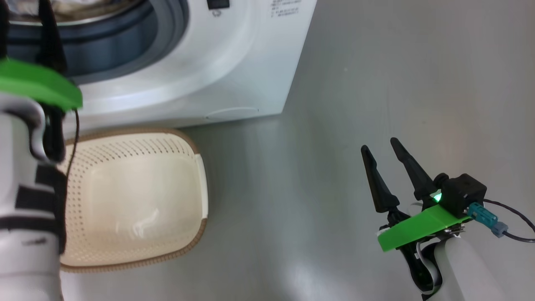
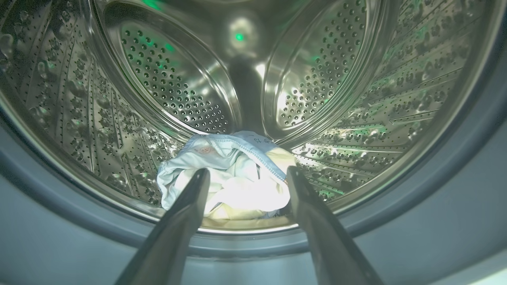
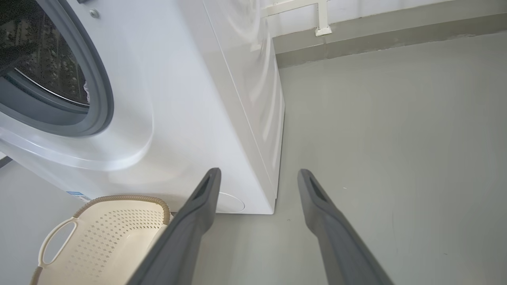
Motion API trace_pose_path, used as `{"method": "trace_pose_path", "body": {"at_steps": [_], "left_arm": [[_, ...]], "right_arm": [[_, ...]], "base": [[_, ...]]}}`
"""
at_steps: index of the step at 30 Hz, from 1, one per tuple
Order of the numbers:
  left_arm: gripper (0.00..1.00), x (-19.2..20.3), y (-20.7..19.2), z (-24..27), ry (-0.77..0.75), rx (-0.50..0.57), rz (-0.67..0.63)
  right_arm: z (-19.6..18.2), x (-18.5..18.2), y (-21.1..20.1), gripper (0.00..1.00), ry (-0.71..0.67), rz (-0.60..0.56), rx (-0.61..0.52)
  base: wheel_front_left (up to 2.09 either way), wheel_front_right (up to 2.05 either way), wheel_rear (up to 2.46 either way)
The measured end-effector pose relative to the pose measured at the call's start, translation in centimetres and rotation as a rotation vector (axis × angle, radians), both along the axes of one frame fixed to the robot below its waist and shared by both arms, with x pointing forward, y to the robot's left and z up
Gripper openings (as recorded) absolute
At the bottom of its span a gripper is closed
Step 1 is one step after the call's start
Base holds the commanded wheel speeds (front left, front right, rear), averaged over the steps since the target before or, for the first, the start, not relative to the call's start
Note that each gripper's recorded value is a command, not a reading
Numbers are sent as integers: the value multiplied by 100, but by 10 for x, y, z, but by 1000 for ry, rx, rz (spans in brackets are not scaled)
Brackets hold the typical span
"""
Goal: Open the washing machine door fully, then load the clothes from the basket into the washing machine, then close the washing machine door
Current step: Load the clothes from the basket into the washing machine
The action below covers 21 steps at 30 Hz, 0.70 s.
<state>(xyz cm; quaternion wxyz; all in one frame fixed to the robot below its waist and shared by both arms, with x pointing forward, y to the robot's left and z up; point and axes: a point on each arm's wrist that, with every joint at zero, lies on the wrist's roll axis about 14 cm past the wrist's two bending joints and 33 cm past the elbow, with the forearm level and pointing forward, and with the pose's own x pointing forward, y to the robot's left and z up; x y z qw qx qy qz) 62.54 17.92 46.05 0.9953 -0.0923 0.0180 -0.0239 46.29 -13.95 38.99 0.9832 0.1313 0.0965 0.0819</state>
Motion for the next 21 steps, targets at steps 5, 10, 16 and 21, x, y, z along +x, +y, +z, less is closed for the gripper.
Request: {"method": "trace_pose_path", "body": {"at_steps": [5, 10, 16, 21], "left_arm": [[100, -33, 8, 10, -24, 4, 26], [100, -64, 13, 16, -41, 0, 48], [100, -96, 20, 31, -82, 7, 80], [100, -129, 28, 39, -109, 5, 120]], "right_arm": [[19, -9, -1, 100, -34, 3, -7], [34, -15, 0, 100, -66, 17, -16], [48, -25, 6, 100, -91, 33, -12], [64, -31, 12, 100, -128, 42, 0]], "base": [[0, 0, 0], [0, 0, 0], [0, 0, 0], [0, 0, 0]]}}
